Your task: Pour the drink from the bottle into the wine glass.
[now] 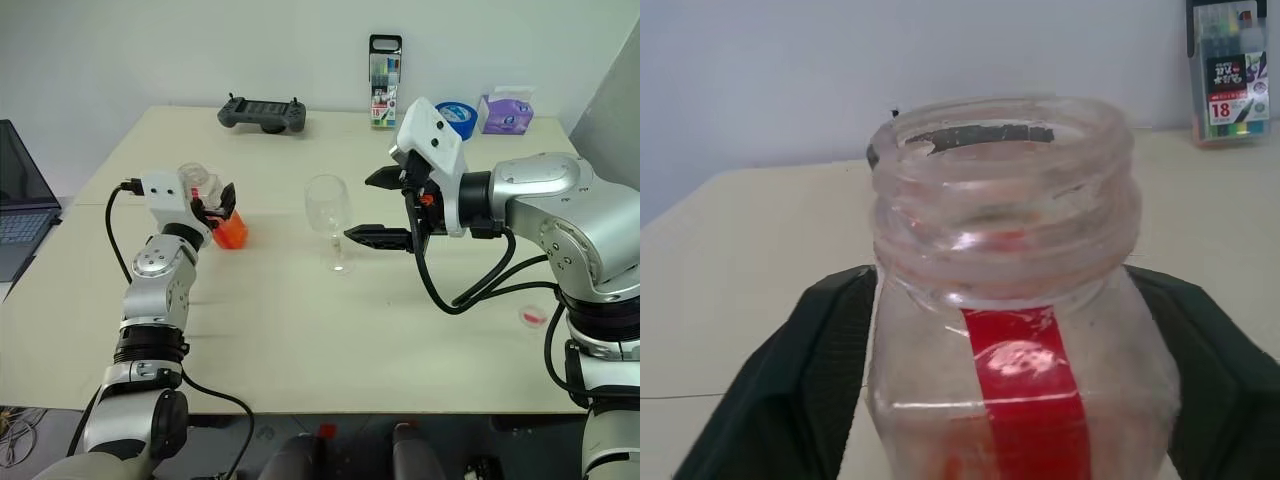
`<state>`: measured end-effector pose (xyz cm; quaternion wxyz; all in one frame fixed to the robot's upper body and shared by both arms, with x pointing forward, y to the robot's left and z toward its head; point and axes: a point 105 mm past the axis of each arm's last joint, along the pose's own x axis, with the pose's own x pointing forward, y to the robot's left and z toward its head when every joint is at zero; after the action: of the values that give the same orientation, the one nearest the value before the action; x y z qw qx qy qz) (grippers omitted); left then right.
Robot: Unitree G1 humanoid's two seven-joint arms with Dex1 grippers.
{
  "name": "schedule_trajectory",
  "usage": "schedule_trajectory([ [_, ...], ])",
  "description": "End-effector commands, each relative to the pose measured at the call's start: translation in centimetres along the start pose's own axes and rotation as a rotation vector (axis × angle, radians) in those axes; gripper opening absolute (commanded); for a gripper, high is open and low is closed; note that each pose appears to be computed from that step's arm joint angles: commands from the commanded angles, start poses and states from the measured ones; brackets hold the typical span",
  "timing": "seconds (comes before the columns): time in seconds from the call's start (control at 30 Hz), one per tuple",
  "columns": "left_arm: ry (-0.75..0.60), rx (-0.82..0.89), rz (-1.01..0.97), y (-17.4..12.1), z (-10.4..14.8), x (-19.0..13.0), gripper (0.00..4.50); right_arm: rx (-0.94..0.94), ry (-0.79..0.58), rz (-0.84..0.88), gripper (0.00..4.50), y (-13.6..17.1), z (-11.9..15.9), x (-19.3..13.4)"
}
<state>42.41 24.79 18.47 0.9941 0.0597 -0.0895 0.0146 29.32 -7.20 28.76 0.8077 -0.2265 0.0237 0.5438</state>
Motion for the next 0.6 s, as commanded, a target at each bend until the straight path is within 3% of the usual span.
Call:
schedule_trajectory([
  [0.03, -0.087, 0.032, -0.018, 0.0, 2.5, 0.8, 2.62, -0.022, -0.143, -0.084, 4.50, -0.4, 2.4, -1.1],
  [0.13, -0.122, 0.008, -0.080, -2.2, 3.7, 2.1, 1.81, 0.021, -0.299, -0.248, 4.50, -1.4, 2.4, -2.5],
  [0.27, -0.164, 0.029, -0.211, -6.5, 5.2, 3.2, 1.71, 0.119, -0.514, -0.388, 4.50, -1.1, 2.3, -5.0],
  [0.43, -0.287, 0.139, -0.338, -9.1, 9.0, 3.3, 1.71, 0.128, -0.317, -0.333, 4.50, 2.9, -1.6, -3.8],
  [0.6, -0.347, 0.273, -0.414, -9.8, 10.8, 3.1, 1.71, 0.182, -0.284, -0.280, 4.50, 4.3, -2.9, -3.2],
])
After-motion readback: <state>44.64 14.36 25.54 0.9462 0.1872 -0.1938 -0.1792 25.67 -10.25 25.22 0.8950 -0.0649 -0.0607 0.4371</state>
